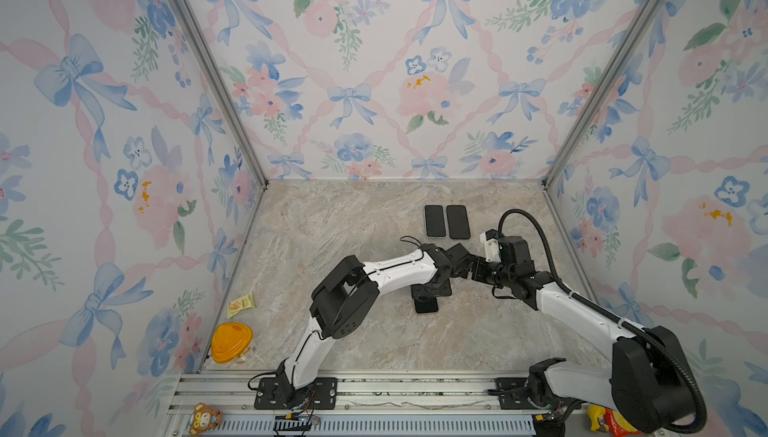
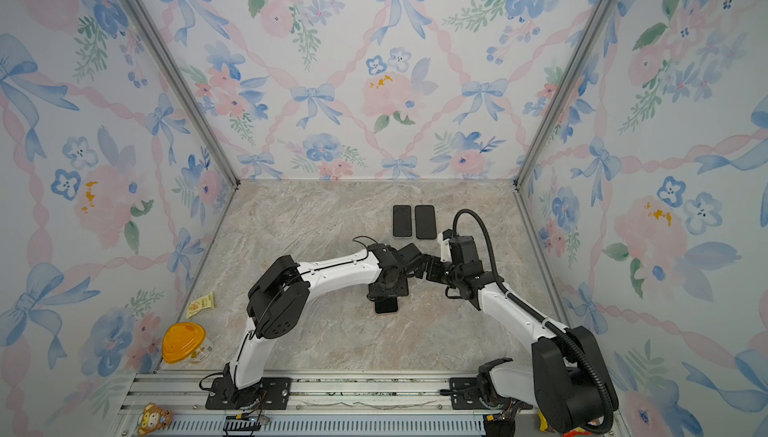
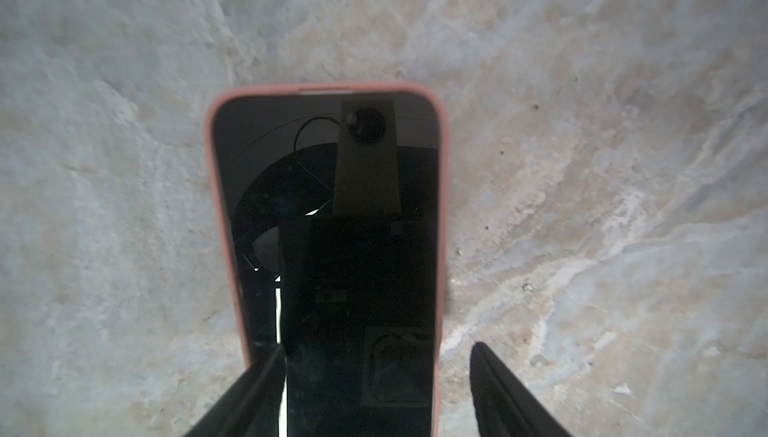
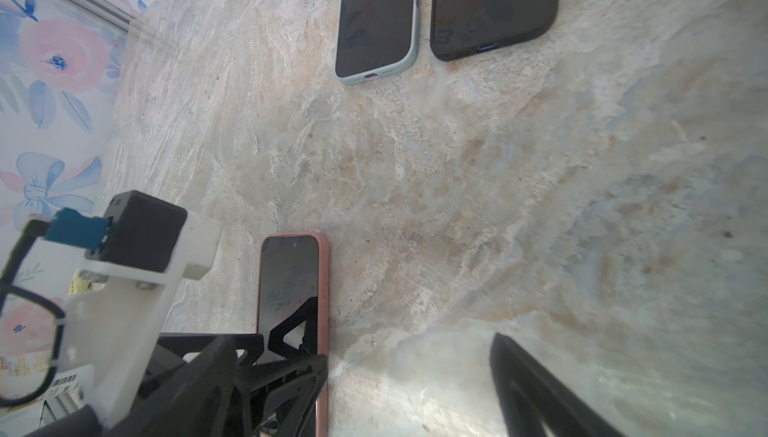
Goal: Put the phone into the phone case
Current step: 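Grasp the cased phone's end with the left gripper while the right gripper withdraws, then carry the cased phone with the left gripper beside the other two phones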
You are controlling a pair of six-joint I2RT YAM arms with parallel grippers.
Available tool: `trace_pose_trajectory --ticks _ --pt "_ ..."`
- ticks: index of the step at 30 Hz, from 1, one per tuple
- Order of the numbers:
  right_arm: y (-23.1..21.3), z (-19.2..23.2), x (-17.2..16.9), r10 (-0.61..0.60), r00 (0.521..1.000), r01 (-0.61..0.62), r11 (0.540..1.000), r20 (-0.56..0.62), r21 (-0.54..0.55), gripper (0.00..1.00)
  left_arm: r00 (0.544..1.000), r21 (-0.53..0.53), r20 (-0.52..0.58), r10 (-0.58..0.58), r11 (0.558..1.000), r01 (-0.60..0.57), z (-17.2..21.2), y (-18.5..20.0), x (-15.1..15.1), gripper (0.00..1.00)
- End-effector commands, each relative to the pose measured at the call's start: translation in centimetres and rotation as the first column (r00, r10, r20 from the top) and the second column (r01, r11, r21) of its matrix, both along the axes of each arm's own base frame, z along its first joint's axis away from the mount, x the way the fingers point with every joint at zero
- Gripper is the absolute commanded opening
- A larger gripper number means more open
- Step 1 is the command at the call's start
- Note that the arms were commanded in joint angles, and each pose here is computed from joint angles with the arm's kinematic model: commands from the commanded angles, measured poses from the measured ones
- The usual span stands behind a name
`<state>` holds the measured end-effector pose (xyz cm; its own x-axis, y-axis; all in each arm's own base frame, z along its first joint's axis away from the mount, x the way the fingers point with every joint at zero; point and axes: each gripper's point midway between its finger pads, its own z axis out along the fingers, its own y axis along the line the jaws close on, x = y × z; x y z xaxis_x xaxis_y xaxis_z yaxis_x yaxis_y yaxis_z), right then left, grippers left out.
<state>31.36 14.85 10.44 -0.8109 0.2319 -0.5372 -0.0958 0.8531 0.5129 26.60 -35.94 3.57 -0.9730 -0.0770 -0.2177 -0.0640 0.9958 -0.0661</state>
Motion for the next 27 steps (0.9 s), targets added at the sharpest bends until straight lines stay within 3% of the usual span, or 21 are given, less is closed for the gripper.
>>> trace_pose_trajectory --ticks 1,11,18,23,27 --pt "-1.0 -0.7 -0.1 -0.041 0.999 0.040 0.999 -0.026 -0.034 0.97 0.999 0.026 -0.032 0.004 1.000 -0.003 -0.9 0.1 -0.5 0.74" --pt "-1.6 -1.2 0.0 -0.062 0.997 0.061 0.998 -0.046 -0.025 0.97 1.000 0.032 -0.009 -0.004 0.999 0.005 -0.2 0.8 0.3 0.79" --pt "-1.3 -1.5 0.2 -0.056 0.996 0.056 0.998 -0.062 -0.007 0.97 0.996 0.023 0.085 0.028 0.999 -0.030 3.2 1.8 1.0 0.77" --pt "-1.2 -1.5 0.2 -0.056 0.997 0.055 0.998 -0.061 -0.004 0.97 0.999 0.043 0.030 0.023 0.999 -0.025 1.1 2.0 1.0 0.78" --pt "-1.1 -1.5 0.1 -0.048 0.997 0.048 0.999 -0.062 -0.001 0.97 1.000 0.057 0.023 0.005 0.998 -0.007 0.4 1.7 1.3 0.85"
